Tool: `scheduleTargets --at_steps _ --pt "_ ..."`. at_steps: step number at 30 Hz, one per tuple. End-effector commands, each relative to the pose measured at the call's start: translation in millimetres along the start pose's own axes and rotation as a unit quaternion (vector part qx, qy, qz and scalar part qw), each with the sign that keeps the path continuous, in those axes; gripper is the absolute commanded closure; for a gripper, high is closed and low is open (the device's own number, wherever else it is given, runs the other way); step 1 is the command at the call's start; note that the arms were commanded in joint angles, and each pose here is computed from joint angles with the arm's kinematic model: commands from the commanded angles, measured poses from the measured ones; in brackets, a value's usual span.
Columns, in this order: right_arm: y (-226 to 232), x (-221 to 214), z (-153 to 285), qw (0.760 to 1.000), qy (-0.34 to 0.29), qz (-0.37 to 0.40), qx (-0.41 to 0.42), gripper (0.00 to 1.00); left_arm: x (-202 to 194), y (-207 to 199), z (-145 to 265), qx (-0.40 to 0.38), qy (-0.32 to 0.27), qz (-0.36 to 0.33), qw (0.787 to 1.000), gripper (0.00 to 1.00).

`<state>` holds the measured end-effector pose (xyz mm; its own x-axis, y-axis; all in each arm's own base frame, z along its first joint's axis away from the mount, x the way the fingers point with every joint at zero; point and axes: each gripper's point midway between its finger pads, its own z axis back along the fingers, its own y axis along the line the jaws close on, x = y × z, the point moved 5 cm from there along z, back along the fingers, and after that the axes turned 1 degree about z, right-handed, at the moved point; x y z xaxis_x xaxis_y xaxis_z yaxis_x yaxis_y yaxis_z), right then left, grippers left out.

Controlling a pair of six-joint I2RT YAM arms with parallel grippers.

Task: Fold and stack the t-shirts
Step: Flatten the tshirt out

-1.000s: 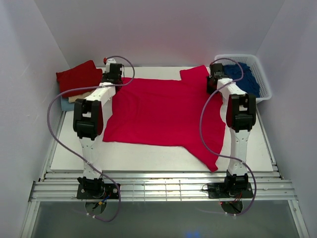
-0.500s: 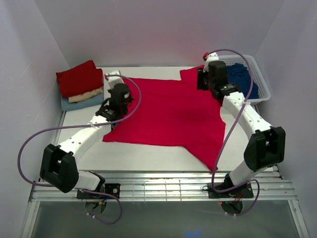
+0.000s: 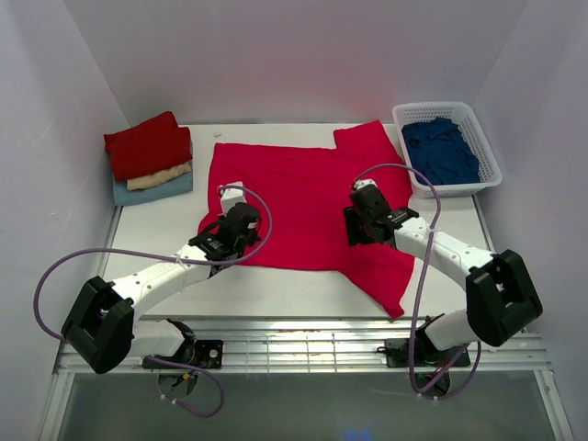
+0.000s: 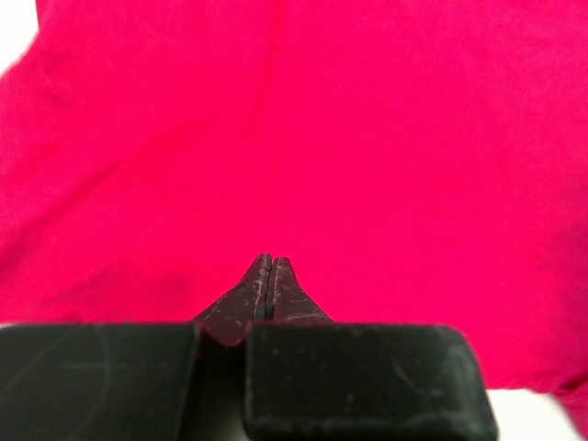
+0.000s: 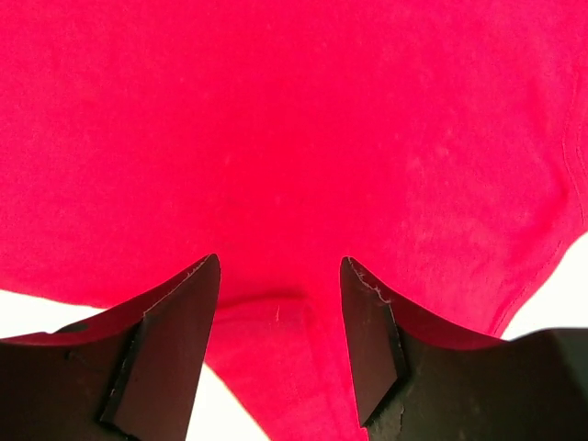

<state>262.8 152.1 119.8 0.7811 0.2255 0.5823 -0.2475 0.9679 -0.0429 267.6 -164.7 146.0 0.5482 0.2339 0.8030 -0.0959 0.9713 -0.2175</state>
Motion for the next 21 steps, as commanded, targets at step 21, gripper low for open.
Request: scheduleTargets --at_steps 21 --pt "-0.2 -62.0 -0.8 0.998 0.028 -0.043 -0.045 0.68 -35.0 19.8 5.7 0.034 0.029 0.007 0.999 1.0"
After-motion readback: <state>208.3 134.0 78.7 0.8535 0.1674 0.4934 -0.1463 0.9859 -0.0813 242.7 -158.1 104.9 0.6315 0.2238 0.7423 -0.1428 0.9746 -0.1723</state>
